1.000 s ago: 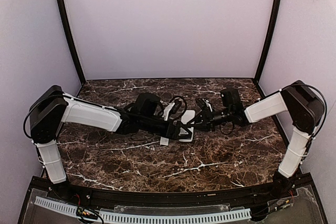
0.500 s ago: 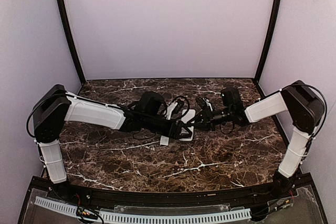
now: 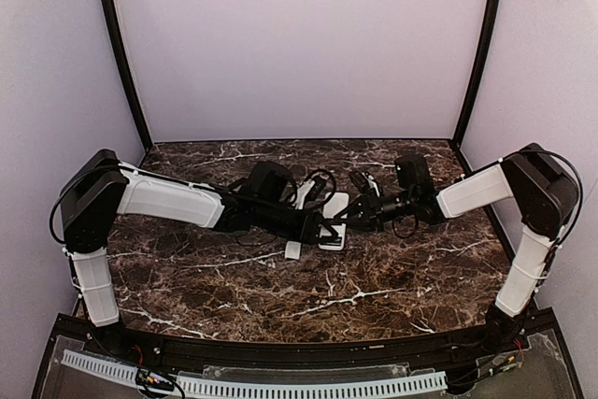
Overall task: Load the batteries into the remote control
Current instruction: Press the battery in the battery compartment.
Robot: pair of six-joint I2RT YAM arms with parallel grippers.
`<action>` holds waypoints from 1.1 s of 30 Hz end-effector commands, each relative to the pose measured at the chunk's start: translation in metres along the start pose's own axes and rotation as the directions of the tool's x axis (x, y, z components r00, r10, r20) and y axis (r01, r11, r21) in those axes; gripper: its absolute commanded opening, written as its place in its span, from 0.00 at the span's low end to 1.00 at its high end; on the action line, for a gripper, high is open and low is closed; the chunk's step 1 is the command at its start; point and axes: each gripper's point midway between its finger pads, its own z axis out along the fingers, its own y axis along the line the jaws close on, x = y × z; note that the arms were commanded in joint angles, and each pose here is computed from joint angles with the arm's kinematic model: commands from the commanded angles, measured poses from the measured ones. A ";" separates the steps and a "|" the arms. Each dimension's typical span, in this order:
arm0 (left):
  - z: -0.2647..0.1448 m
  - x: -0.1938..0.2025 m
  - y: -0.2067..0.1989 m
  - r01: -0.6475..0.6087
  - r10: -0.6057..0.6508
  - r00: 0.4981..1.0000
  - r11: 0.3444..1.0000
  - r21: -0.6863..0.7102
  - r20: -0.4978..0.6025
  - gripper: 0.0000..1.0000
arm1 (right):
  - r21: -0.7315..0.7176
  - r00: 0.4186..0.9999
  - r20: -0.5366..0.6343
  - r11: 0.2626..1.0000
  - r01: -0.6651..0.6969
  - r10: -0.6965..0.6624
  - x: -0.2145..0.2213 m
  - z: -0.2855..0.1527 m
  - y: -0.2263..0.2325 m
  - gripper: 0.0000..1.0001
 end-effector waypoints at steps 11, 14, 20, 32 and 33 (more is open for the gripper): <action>-0.008 -0.003 -0.019 -0.107 0.104 0.994 0.989 0.103 0.028 0.44 | -0.071 0.997 0.020 0.995 0.071 -0.070 -0.004 -0.006 0.028 0.00; -0.017 -0.009 -0.028 -0.157 0.152 0.987 0.979 0.128 0.054 0.55 | -0.078 0.996 0.033 0.993 0.085 -0.082 -0.006 -0.011 0.029 0.00; -0.032 -0.023 -0.040 -0.185 0.162 0.980 0.957 0.224 0.120 0.57 | -0.147 0.986 0.059 0.976 0.160 -0.153 -0.005 -0.018 0.050 0.00; -0.042 -0.037 -0.063 -0.166 0.105 0.978 0.913 0.373 0.178 0.28 | -0.205 0.976 0.083 0.955 0.212 -0.199 0.001 -0.023 0.065 0.00; -0.043 -0.037 -0.064 -0.172 0.107 0.977 0.909 0.381 0.185 0.25 | -0.205 0.976 0.085 0.955 0.214 -0.200 0.001 -0.023 0.066 0.00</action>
